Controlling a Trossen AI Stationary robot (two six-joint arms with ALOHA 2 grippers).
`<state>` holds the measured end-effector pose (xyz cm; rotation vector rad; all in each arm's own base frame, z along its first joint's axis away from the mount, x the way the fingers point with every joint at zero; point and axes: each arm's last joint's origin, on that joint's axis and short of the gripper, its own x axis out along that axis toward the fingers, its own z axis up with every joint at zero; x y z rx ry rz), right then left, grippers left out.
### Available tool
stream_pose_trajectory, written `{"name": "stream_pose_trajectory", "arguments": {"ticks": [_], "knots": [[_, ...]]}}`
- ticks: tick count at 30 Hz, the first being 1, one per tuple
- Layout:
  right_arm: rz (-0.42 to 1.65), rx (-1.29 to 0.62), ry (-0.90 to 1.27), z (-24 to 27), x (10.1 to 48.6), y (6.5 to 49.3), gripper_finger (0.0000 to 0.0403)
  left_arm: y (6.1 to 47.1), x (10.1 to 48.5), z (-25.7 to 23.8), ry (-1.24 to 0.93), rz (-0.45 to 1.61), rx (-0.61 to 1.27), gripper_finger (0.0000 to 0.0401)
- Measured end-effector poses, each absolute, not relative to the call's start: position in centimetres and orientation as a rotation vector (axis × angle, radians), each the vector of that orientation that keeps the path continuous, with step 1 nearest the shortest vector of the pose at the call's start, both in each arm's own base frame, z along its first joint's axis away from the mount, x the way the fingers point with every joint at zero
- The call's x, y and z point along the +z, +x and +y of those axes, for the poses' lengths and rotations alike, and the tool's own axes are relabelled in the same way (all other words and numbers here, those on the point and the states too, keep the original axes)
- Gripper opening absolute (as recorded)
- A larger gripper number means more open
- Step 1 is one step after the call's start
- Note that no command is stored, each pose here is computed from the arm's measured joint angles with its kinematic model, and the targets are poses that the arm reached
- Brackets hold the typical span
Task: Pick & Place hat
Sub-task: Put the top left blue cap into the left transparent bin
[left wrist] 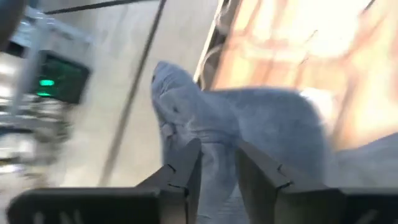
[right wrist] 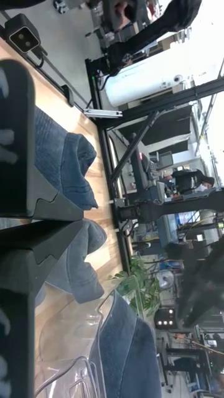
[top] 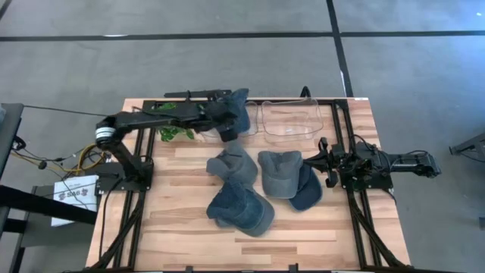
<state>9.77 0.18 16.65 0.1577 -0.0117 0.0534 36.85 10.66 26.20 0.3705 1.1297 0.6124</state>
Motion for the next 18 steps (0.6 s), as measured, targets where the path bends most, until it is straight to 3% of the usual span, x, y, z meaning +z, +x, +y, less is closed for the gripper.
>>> {"name": "stream_pose_trajectory", "arguments": {"ticks": [6,11,18], "knots": [[-0.012,0.054,0.158,0.2,16.6,9.8,0.0,34.3,29.3,11.9,0.035,1.015,0.57,0.0147],[-0.012,0.054,0.158,0.2,16.6,9.8,0.0,33.2,28.1,14.3,-0.212,1.067,0.496,0.0184],[-0.012,0.054,0.158,0.2,16.6,9.8,0.0,33.1,26.2,16.8,-0.315,1.16,0.458,0.021]]}}
